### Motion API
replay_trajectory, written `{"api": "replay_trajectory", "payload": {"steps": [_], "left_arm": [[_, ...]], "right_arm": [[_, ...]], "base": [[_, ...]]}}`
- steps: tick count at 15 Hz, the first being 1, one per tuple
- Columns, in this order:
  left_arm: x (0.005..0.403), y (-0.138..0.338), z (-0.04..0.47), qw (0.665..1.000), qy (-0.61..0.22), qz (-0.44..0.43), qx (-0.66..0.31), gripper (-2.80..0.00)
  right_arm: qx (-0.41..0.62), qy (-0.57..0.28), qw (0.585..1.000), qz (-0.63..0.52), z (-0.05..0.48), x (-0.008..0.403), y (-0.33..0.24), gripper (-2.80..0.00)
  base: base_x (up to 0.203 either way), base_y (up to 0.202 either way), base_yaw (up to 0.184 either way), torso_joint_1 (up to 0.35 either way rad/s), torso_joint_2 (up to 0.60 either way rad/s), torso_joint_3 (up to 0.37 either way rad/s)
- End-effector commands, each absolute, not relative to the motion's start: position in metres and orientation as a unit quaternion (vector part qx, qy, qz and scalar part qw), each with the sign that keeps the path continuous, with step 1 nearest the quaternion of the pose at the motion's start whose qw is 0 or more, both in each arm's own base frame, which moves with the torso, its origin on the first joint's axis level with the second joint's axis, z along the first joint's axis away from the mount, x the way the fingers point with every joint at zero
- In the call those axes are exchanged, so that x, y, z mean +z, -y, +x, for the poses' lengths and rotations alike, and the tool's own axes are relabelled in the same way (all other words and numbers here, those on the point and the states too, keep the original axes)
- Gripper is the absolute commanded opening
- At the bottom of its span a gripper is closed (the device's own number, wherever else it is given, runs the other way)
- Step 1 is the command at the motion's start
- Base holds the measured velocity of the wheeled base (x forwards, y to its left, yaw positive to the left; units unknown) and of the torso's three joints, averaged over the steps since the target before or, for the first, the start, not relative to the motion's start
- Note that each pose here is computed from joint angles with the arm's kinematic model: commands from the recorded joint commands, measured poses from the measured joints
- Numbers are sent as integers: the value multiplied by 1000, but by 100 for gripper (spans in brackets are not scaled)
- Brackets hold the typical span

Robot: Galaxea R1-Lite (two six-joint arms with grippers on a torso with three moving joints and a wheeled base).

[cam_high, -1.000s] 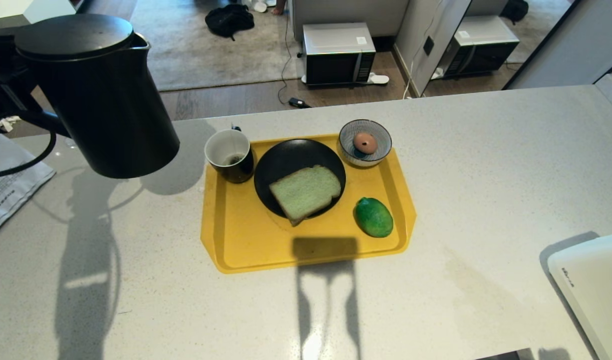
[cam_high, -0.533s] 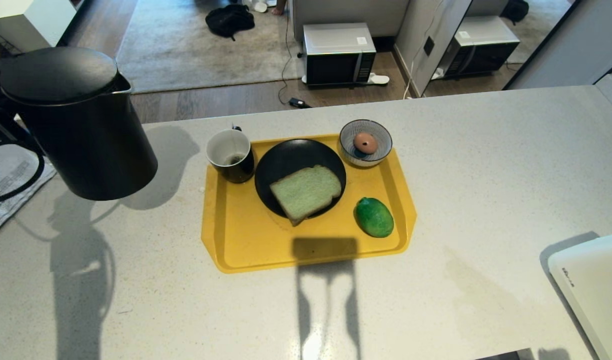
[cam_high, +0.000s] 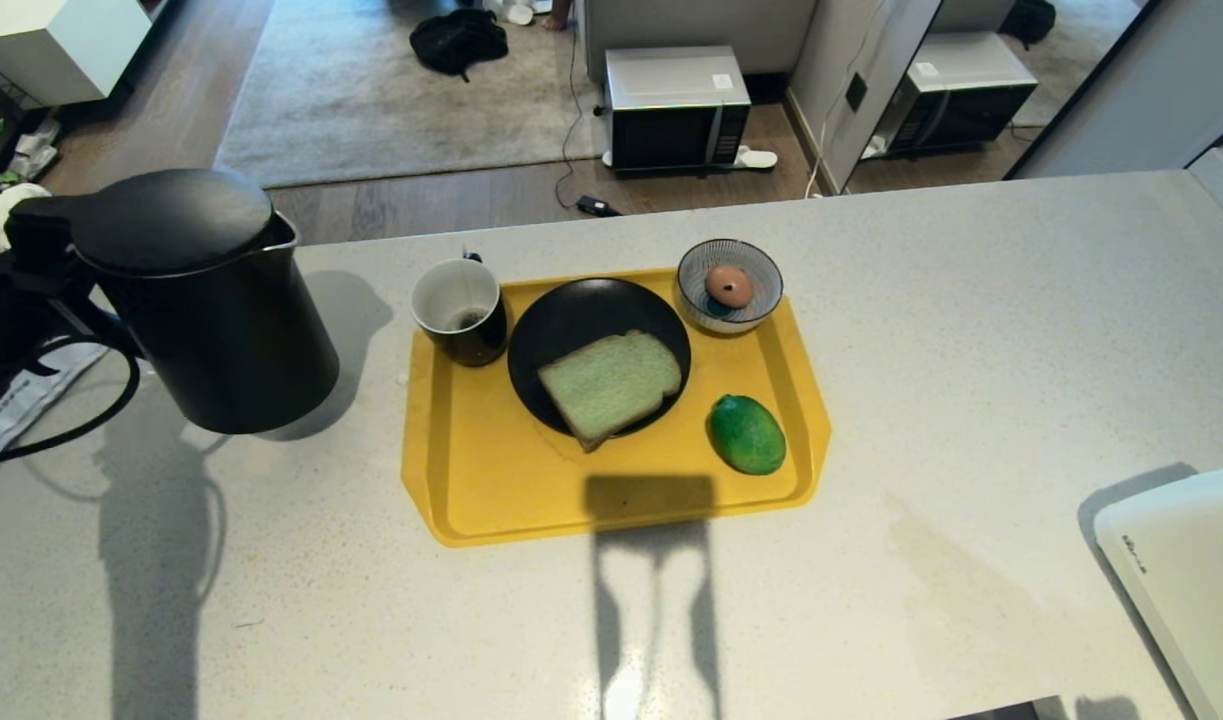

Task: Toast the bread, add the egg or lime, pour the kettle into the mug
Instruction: Put the kettle back

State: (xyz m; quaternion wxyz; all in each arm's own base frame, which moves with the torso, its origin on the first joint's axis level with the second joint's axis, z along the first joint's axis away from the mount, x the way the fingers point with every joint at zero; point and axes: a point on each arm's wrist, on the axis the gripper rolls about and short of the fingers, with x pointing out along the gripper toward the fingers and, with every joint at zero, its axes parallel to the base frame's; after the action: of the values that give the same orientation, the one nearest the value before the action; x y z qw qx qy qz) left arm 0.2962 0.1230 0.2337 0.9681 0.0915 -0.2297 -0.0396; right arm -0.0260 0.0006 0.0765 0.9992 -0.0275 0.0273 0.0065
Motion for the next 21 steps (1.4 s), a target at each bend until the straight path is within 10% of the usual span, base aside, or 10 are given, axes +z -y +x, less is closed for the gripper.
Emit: {"api": "replay_trajectory", "payload": {"steps": [1, 21], "left_arm": [[220, -123, 307, 972, 216, 83, -47, -280], [189, -117, 318, 981, 170, 74, -57, -280]], "right_arm": [[7, -27, 999, -28, -26, 76, -1, -280], [7, -27, 999, -28, -26, 76, -1, -280]], "base": [[0, 0, 0, 0, 0, 0], [0, 0, 0, 0, 0, 0]]}}
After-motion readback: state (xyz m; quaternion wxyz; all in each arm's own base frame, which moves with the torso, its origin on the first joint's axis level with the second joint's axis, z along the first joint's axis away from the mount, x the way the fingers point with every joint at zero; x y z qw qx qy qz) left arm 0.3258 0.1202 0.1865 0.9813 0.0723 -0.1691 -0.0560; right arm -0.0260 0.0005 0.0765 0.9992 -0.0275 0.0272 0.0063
